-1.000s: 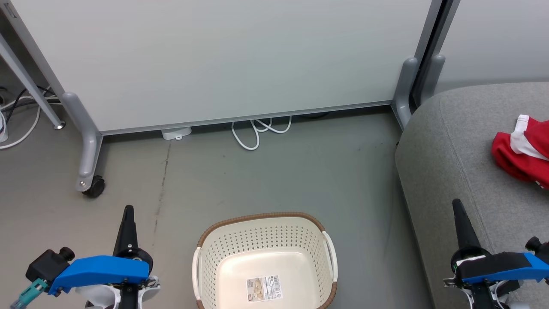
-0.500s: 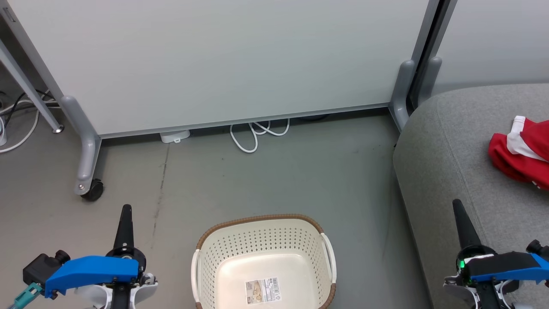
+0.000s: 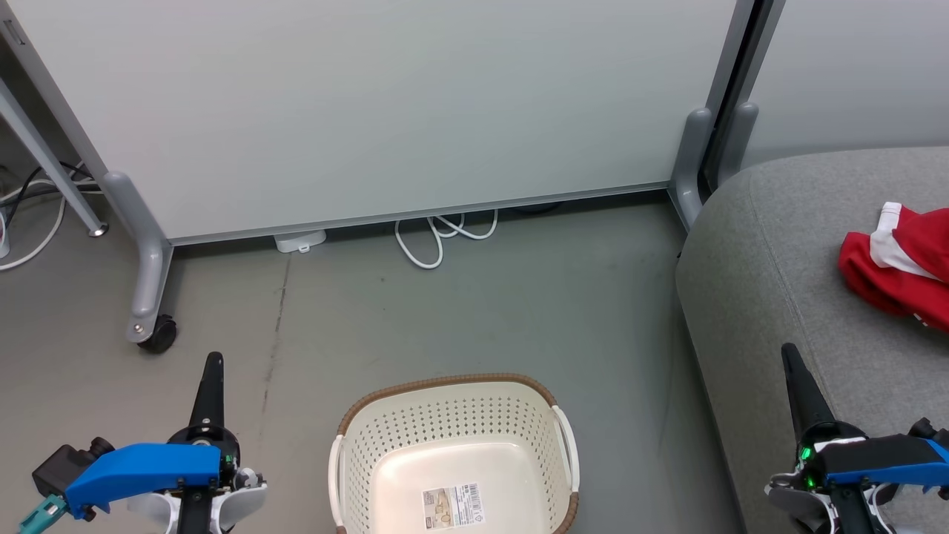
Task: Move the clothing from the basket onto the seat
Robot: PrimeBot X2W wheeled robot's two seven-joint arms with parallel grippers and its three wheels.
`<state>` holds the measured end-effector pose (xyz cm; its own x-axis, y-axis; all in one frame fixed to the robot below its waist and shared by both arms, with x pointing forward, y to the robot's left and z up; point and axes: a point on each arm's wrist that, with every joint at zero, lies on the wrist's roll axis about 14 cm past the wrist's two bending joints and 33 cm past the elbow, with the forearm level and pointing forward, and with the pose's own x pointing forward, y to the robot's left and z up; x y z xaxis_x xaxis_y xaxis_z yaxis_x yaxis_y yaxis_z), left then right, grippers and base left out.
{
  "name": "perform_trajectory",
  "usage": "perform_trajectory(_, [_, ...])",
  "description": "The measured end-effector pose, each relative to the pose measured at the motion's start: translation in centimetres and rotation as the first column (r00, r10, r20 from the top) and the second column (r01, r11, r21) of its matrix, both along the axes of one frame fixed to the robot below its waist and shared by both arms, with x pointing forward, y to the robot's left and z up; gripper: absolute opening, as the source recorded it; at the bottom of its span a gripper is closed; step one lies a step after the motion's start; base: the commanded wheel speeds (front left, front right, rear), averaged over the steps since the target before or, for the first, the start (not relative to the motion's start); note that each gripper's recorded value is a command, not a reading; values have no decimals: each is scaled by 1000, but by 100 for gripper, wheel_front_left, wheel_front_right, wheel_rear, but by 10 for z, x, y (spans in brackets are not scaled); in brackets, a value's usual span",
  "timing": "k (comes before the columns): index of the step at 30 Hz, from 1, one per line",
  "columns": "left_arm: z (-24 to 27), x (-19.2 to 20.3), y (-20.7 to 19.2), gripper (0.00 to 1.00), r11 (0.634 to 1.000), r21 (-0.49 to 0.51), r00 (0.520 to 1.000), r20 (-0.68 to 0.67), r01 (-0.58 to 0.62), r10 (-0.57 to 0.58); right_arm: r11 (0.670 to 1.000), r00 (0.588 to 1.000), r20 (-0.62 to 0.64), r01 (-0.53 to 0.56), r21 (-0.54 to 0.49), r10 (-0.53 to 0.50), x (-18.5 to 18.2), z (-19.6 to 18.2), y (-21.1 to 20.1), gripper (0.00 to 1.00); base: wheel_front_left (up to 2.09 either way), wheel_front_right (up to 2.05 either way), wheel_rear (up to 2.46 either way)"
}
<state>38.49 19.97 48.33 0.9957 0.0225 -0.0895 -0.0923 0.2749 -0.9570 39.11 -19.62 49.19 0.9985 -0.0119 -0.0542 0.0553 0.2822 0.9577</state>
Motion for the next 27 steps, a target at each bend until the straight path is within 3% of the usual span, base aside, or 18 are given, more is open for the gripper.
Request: perform_trajectory(27, [14,2,0,0,979,-206,999,54,10,1,977,1000,30,-6,212,-1,-3,8,-2,0,0,0,0])
